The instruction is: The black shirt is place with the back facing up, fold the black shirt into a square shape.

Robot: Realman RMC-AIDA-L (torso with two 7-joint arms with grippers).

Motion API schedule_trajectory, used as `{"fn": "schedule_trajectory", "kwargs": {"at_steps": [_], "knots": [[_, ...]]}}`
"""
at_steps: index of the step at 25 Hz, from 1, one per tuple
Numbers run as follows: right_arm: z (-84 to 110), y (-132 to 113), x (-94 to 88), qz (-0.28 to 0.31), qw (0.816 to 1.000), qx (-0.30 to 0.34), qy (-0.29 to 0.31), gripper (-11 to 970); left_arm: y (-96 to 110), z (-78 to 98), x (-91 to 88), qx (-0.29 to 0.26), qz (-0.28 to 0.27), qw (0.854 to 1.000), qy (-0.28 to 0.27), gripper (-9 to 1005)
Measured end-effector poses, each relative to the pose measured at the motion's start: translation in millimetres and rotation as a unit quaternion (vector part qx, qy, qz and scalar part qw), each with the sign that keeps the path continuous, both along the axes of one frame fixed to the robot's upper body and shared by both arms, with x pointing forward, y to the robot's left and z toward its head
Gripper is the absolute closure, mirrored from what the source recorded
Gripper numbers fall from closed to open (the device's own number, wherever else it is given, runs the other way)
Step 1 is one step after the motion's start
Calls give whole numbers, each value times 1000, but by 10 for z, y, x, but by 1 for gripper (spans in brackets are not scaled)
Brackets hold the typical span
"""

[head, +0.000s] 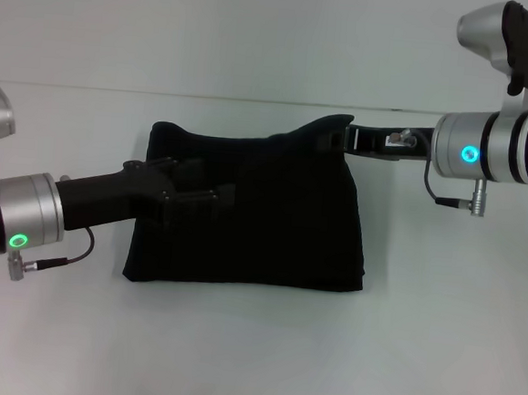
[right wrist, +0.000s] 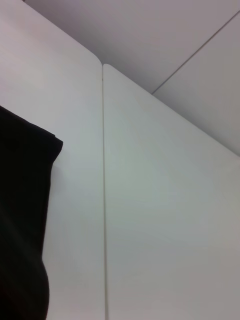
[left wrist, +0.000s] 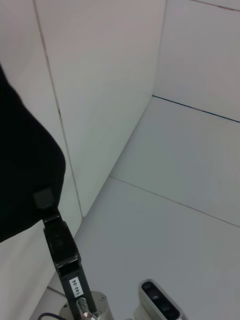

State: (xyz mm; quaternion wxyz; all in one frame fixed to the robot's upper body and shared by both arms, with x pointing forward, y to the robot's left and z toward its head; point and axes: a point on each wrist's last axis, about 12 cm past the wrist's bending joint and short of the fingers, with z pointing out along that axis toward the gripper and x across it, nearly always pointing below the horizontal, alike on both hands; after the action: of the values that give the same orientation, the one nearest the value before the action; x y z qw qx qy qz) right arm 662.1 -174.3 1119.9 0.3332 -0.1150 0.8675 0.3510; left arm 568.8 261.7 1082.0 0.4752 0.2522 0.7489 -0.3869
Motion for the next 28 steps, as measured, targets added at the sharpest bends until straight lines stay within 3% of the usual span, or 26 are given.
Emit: {"fn": "schedule_trajectory", "kwargs": {"at_steps": [10, 20, 25, 28], "knots": [[24, -50, 31, -4, 1000, -8, -7, 911, -3, 15, 19, -1, 1, 1000, 3, 166], [-191, -102, -27, -27, 999, -31, 14, 907, -16, 21, 45, 0, 5, 1000, 4, 168], [-252, -156, -66, -25, 998, -47, 13, 905, -19, 25, 111, 3, 26, 1000, 9, 168], [-240, -247, -67, -30, 998, -50, 5, 904, -8, 23, 233, 3, 71, 997, 36, 169]]}}
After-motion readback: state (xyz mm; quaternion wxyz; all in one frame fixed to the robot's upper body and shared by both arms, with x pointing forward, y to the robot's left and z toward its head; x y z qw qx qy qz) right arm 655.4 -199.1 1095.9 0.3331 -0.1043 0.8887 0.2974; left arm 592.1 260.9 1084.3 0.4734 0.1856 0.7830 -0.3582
